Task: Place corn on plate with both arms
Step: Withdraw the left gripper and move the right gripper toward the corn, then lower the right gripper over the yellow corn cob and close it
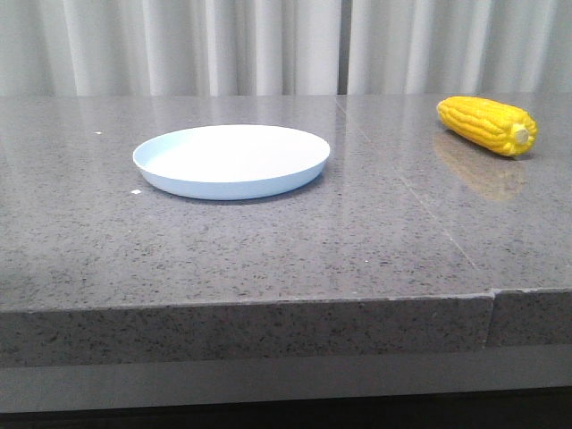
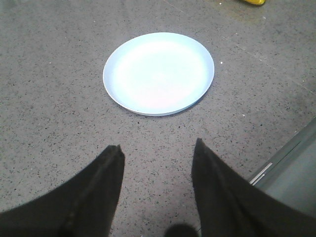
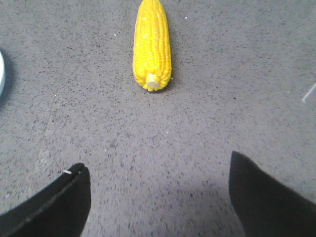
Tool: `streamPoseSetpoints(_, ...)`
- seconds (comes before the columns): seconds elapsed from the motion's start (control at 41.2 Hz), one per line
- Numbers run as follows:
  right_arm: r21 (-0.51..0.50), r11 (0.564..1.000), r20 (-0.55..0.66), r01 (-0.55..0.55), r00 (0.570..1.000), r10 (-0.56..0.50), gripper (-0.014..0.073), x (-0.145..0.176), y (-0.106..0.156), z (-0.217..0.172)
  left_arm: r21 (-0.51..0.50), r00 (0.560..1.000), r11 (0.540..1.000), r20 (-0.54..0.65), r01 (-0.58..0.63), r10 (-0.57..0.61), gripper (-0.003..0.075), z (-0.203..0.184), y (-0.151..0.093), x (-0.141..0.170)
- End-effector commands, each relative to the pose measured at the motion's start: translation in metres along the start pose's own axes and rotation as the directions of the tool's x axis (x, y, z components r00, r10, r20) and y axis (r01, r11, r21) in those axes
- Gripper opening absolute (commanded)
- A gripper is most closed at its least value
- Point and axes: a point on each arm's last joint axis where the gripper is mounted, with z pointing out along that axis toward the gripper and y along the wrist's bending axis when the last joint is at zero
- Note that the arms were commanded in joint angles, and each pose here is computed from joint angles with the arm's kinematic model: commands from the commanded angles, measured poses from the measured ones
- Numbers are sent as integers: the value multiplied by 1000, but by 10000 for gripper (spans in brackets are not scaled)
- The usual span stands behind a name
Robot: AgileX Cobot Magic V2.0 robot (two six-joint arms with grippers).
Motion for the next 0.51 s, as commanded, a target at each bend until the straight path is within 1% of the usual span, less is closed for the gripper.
streamPoseSetpoints(0.0, 7, 1000, 55, 14, 998, -14, 604, -29, 1, 14, -4, 995, 1000, 98, 8, -8, 312, -6, 0, -13)
streamPoseSetpoints(0.194, 12, 1000, -19, 16, 1000, -15, 604, -62, 4, 65, -4, 995, 1000, 98, 8, -8, 312, -6, 0, -13)
streamPoseSetpoints(0.291, 13, 1000, -35, 16, 999, -16, 604, -77, 5, 90, -4, 995, 1000, 98, 8, -8, 312, -6, 0, -13)
streamPoseSetpoints(0.485, 14, 1000, -60, 17, 998, -16, 604, -95, 7, 135, -4, 995, 1000, 98, 8, -8, 312, -6, 0, -13)
